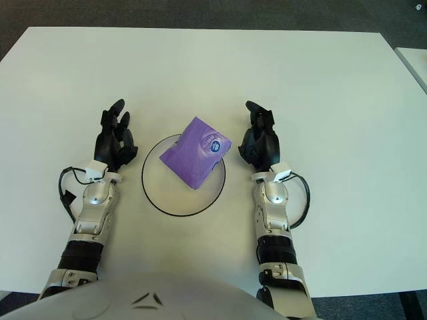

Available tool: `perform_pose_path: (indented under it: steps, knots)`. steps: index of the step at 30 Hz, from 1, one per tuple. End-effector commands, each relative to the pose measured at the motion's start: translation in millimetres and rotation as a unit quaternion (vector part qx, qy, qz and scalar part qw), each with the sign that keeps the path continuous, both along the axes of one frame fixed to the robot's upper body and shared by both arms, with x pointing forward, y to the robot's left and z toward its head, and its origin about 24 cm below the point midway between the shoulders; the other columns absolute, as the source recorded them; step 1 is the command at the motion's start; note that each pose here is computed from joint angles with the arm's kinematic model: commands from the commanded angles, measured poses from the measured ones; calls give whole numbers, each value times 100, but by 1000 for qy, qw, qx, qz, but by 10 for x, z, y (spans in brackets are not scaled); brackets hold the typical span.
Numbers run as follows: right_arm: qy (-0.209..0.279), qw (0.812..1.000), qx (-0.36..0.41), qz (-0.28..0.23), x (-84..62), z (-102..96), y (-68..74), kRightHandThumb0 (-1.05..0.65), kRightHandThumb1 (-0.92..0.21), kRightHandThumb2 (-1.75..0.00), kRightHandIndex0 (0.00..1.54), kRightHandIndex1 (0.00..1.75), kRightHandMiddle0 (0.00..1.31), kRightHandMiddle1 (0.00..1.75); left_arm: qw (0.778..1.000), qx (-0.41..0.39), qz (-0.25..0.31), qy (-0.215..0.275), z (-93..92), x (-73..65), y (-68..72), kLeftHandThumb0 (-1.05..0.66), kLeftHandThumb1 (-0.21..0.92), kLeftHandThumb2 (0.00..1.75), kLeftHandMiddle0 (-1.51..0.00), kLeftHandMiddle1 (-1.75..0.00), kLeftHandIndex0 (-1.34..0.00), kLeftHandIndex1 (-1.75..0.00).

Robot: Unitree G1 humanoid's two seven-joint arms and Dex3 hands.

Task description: Put the tissue paper into the plate.

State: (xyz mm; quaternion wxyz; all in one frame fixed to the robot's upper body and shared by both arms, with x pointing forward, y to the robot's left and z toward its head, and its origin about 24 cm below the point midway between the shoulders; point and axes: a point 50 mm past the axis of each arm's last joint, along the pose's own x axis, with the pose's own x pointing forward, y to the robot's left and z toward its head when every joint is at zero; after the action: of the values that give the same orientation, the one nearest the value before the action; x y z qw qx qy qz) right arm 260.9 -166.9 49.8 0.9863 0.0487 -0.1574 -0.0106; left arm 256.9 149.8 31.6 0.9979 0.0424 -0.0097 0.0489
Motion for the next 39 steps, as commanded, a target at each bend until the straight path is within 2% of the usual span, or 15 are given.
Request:
perform_pose_path:
  steps: [1, 17, 39]
  knots:
    - [114, 993, 13, -5, -235, -448, 33, -51, -92, -82, 42, 7, 0, 91, 997, 2, 4, 73, -274, -145, 16, -77, 92, 77, -35, -1, 0, -63]
    - [136, 990, -28, -8, -264, -489, 26, -53, -92, -75, 47, 10, 0, 98, 997, -4, 4, 73, -278, -144, 10, -75, 92, 77, -34, -1, 0, -63]
    - [136, 990, -29, -17, -295, -496, 72, -52, -92, -77, 45, 9, 0, 93, 997, -4, 5, 72, -276, -152, 16, -76, 92, 76, -34, -1, 0, -61]
